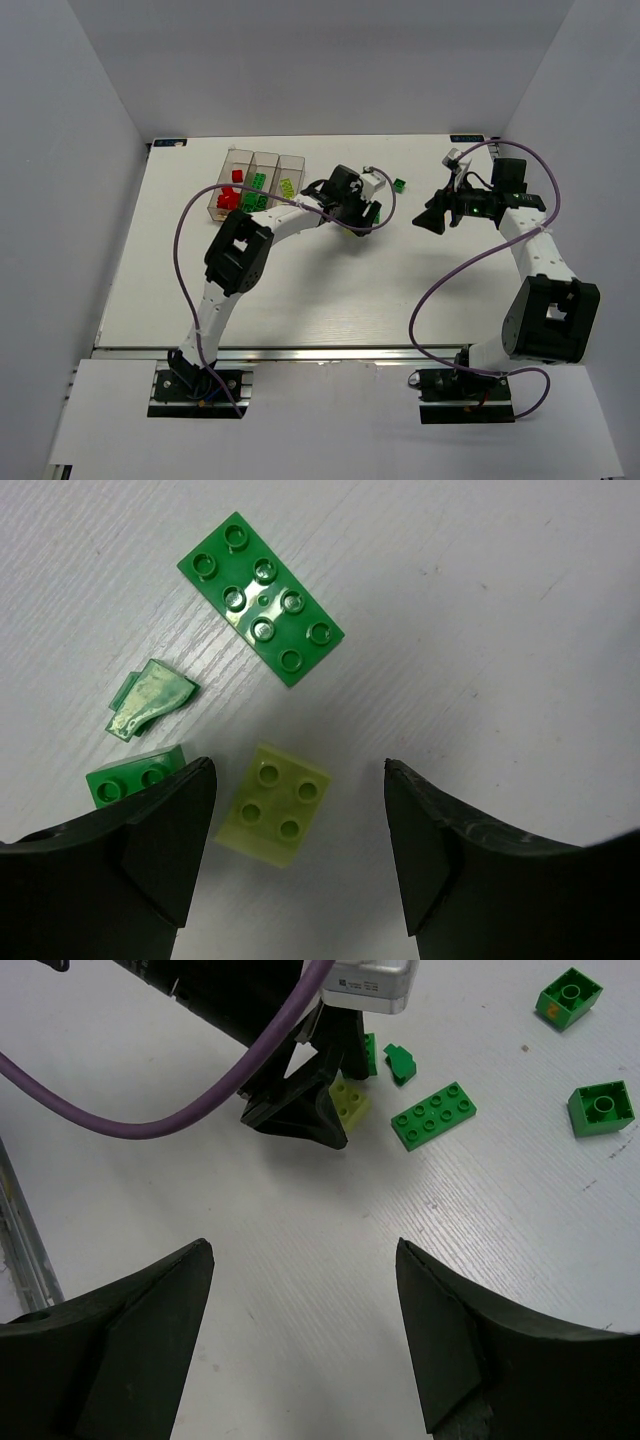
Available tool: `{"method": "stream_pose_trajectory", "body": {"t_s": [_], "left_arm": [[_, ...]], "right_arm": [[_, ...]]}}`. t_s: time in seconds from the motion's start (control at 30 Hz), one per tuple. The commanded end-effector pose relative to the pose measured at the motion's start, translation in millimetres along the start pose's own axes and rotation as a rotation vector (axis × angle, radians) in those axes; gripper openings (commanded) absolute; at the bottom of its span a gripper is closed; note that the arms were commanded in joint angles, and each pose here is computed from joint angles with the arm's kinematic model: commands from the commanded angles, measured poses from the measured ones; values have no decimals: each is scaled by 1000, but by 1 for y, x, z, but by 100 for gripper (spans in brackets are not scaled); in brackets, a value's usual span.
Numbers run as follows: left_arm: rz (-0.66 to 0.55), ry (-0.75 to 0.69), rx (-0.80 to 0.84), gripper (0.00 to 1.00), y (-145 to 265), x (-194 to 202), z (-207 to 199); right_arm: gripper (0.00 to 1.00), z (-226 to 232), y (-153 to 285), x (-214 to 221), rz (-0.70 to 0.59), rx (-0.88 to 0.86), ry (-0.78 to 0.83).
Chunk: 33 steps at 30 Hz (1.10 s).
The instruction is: Sort the legos into containers by color
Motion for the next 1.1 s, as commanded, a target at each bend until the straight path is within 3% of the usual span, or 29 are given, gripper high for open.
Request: {"method": "stream_pose_trajectory", "body": {"t_s": [0.0,0.33,0.57,0.67,0.7,0.83,1.07], "left_arm": [[23,-34,-31,78,-1,2,1],[64,-36,-84,74,-8,14,7],[111,-62,-129,58,2,27,8],[111,-53,-133,41,10,26,6],[104,-46,-140,27,14,22,7],[42,-1,-149,9,31,0,6],[-122,147,-165,2,85,-48,-1]], "right_arm": [[78,3,2,-12,-21,-26,17],[78,5,2,-10,-19,-35,11],[78,4,1,-8,-16,-39,1],[78,5,1,-7,-18,-41,0],[78,5,1,-6,-17,-42,-5],[78,3,0,-4,-11,-40,-17],[71,0,-1,-4,-13,-22,-37]]}}
Point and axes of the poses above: each gripper's point midway between its finger pads, its own y axis back along the fingers, its own z axis along the line the jaws close on, x = y × z, the point moved 6 cm from there along y, back along the fingers, and after that the axes turned 15 degrees about -y, right-handed, at the moved point
